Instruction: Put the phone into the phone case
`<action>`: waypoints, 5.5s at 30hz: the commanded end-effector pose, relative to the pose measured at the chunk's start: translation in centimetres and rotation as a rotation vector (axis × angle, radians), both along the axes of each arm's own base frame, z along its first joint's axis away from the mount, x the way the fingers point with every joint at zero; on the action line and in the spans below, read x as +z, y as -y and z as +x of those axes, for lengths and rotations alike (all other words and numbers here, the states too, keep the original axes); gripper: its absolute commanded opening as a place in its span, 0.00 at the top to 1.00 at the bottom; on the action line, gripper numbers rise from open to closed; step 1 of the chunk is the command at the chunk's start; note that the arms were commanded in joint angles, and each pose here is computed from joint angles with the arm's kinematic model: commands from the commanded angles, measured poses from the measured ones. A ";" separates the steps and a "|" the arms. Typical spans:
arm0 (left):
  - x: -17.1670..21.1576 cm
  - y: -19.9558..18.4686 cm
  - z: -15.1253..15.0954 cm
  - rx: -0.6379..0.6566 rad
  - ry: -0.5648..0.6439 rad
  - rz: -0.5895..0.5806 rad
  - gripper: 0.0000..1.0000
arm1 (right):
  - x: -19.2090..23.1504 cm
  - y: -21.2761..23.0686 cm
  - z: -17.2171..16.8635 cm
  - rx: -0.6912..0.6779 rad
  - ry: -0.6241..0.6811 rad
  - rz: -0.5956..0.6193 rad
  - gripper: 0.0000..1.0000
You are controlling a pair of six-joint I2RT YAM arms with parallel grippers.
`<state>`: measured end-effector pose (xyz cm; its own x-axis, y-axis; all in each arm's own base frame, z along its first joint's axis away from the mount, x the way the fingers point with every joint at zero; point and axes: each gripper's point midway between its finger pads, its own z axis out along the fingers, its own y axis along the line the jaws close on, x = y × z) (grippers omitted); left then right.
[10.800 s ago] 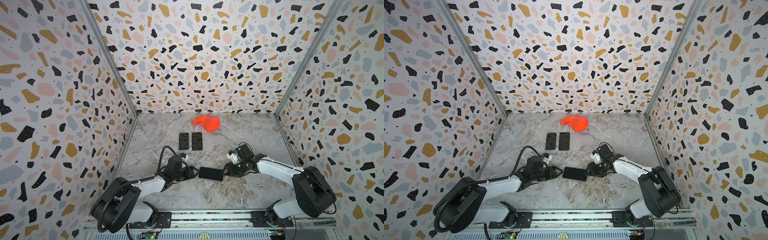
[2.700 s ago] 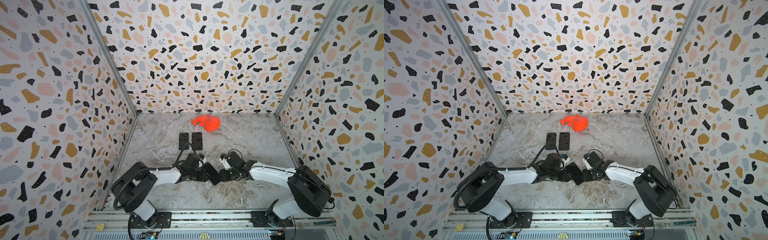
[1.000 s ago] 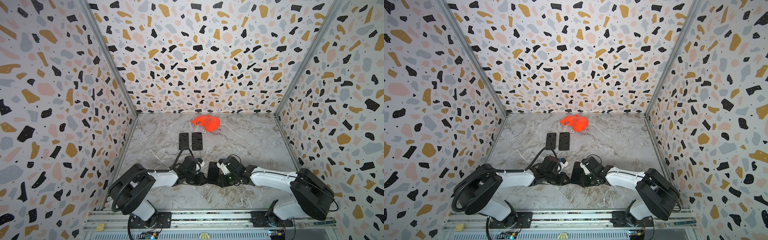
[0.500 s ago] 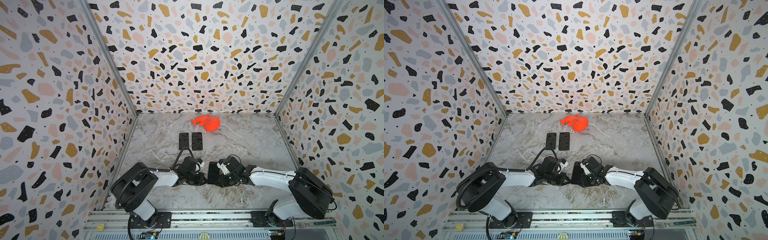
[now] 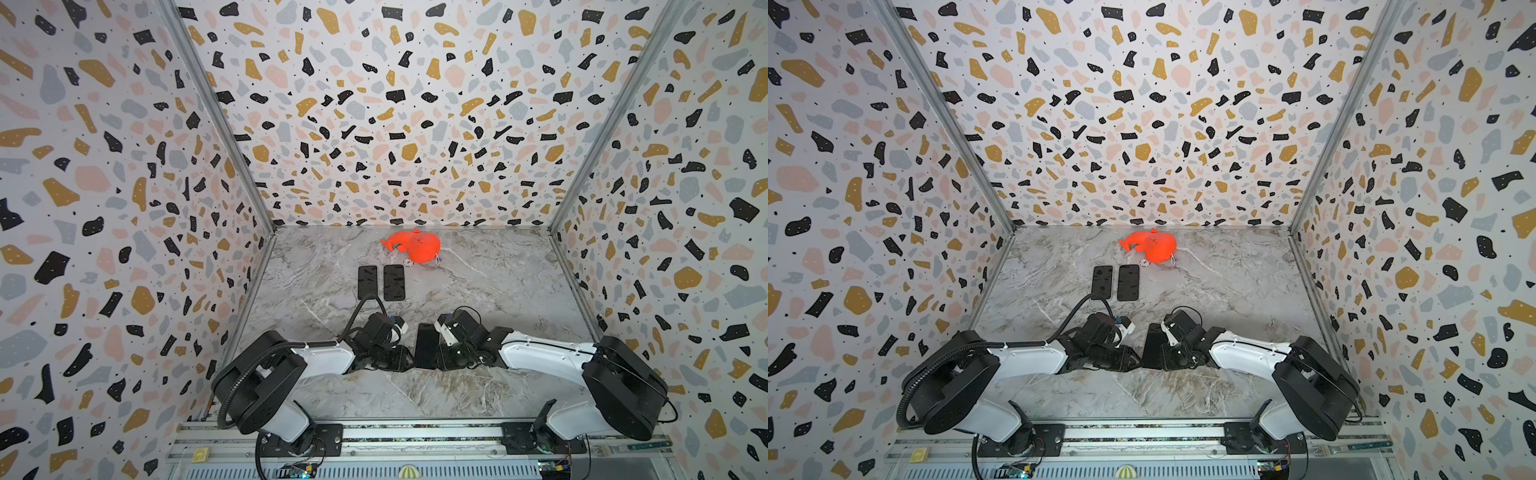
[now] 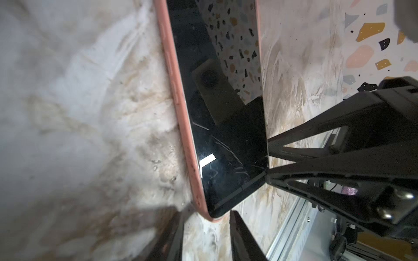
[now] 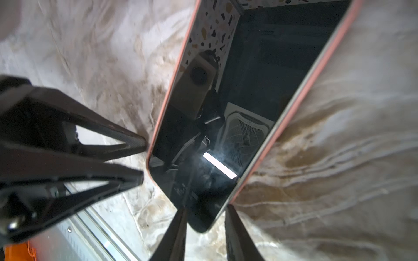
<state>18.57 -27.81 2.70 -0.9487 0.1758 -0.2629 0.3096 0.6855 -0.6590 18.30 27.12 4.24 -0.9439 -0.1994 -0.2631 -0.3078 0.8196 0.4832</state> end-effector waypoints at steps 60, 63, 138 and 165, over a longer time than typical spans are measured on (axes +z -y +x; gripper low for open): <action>-2.2 2.1 -2.6 -0.054 -0.086 -0.101 0.61 | -0.7 2.8 -0.7 -0.107 -0.046 -0.045 0.82; -2.2 2.1 -2.6 -0.053 -0.086 -0.100 0.61 | -0.8 2.6 -0.7 -0.103 -0.050 -0.040 0.82; 1.1 0.8 -0.4 -0.052 -0.007 -0.024 0.54 | 0.7 2.9 1.2 -0.103 0.024 -0.133 0.69; 0.4 0.4 -0.9 -0.039 -0.007 -0.023 0.56 | -2.6 3.5 -0.9 -0.109 -0.041 -0.155 0.89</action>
<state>17.85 -28.39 3.03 -0.9467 0.2099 -0.2443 0.3217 0.6547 -0.6840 18.18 24.35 2.79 -0.9667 -0.1261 -0.2227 -0.2072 0.8964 0.3917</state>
